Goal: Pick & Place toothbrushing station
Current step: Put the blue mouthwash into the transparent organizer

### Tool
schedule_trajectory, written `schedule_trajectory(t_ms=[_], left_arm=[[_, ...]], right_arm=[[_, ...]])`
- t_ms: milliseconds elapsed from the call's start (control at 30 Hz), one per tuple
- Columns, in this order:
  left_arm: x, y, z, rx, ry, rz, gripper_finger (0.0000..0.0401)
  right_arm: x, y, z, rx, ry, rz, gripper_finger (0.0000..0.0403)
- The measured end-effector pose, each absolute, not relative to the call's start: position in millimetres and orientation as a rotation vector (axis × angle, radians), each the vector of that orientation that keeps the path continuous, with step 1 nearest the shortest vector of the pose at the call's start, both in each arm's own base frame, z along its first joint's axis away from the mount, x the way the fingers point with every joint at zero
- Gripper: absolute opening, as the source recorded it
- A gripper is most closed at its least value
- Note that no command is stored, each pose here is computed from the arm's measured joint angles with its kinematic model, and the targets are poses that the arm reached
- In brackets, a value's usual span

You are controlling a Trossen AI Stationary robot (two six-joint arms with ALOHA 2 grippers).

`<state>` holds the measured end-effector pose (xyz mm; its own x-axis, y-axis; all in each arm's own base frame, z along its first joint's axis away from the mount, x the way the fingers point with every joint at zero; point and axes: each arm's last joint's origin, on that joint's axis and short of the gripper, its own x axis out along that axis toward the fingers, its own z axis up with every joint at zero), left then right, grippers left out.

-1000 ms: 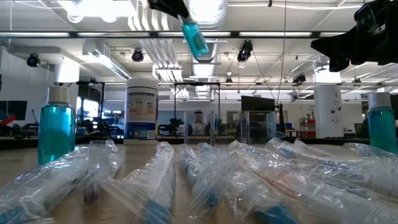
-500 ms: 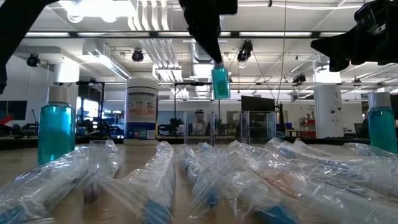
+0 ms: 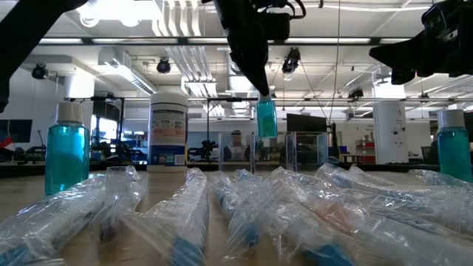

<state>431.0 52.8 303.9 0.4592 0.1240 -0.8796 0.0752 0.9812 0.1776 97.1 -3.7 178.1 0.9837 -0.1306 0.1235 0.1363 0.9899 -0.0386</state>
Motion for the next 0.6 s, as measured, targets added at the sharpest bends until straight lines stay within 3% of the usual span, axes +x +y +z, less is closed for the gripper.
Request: schedule_trajectory(t_ms=[600], left_arm=[[432.1, 72.7, 257.1, 0.107, 1.109, 0.025, 0.0093]], right_arm=[[97.1, -3.7, 178.1, -0.047, -0.121, -0.135, 0.0008]])
